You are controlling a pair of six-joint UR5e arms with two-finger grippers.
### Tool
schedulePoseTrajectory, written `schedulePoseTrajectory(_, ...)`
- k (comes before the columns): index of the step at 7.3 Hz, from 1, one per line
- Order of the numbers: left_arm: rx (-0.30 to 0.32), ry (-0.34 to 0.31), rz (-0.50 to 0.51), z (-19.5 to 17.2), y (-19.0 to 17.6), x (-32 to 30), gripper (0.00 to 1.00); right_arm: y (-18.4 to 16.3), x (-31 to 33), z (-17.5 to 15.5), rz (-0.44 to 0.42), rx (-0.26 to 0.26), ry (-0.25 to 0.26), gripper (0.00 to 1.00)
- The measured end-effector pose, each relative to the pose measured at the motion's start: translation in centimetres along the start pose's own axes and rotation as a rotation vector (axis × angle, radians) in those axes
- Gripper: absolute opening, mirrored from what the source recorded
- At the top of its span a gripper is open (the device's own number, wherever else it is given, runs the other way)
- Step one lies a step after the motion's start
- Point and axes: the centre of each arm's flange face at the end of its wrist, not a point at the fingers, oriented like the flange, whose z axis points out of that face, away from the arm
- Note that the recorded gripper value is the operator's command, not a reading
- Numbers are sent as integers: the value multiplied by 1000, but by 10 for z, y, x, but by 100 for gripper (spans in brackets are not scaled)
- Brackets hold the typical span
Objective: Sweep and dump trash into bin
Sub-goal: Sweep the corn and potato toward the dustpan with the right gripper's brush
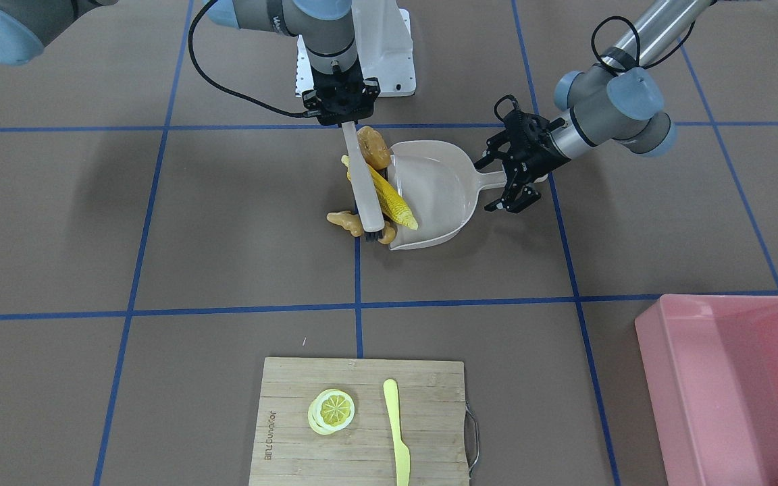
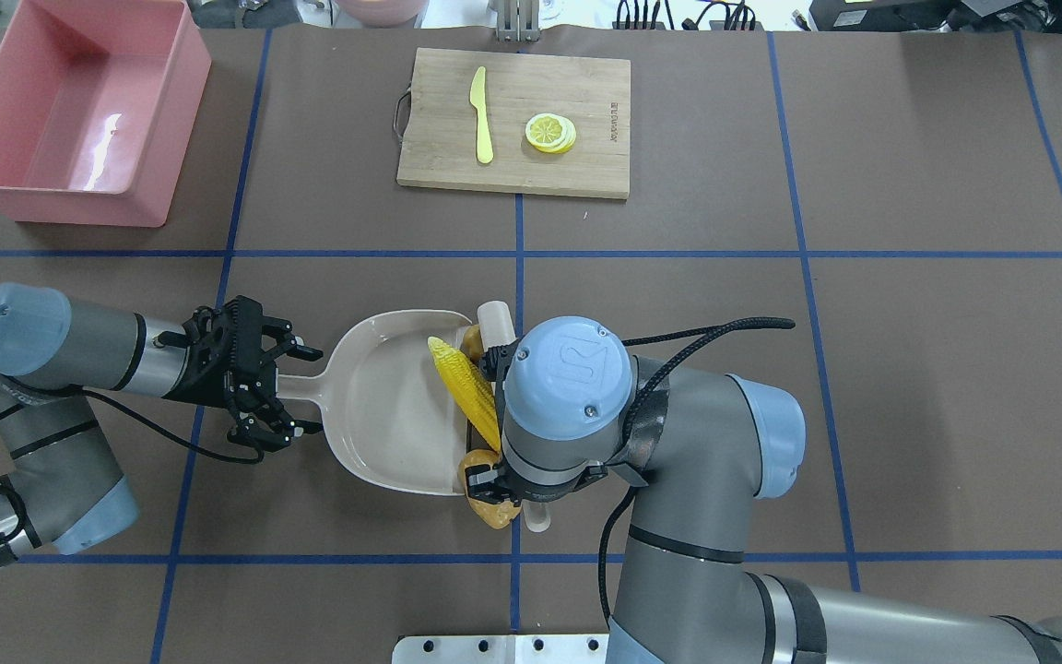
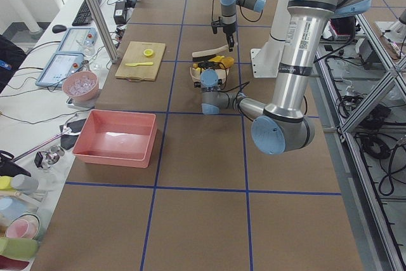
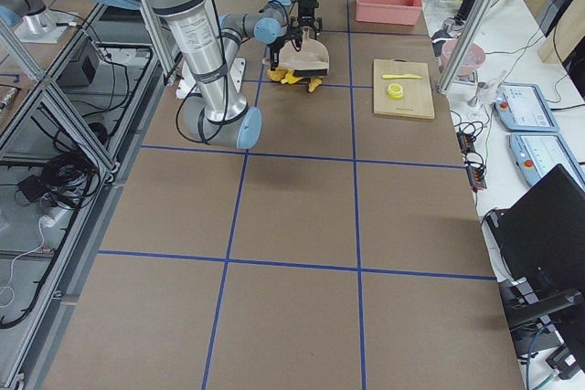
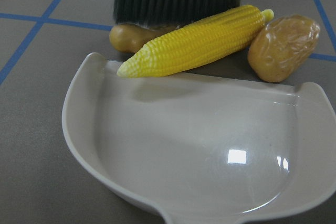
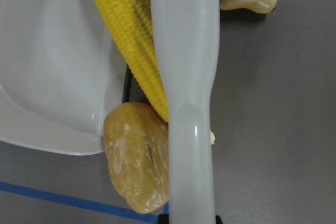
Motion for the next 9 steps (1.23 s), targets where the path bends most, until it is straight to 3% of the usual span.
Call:
schedulePoseTrajectory(3,1,1,1,0,0,1,98,-1,57,-34,-27,-3,60,0)
schedulePoseTrajectory(5,1,2,1,1,-1,1,98,-5,89,-10,-83,-9,138,0)
schedulePoseTrajectory(6,1,2,1,1,-1,1,98,-7,93,9,-105,-16,154,0)
schedulePoseTrajectory(9,1,2,1,1,0,1,98,15,69,42,-122,-31,105,0)
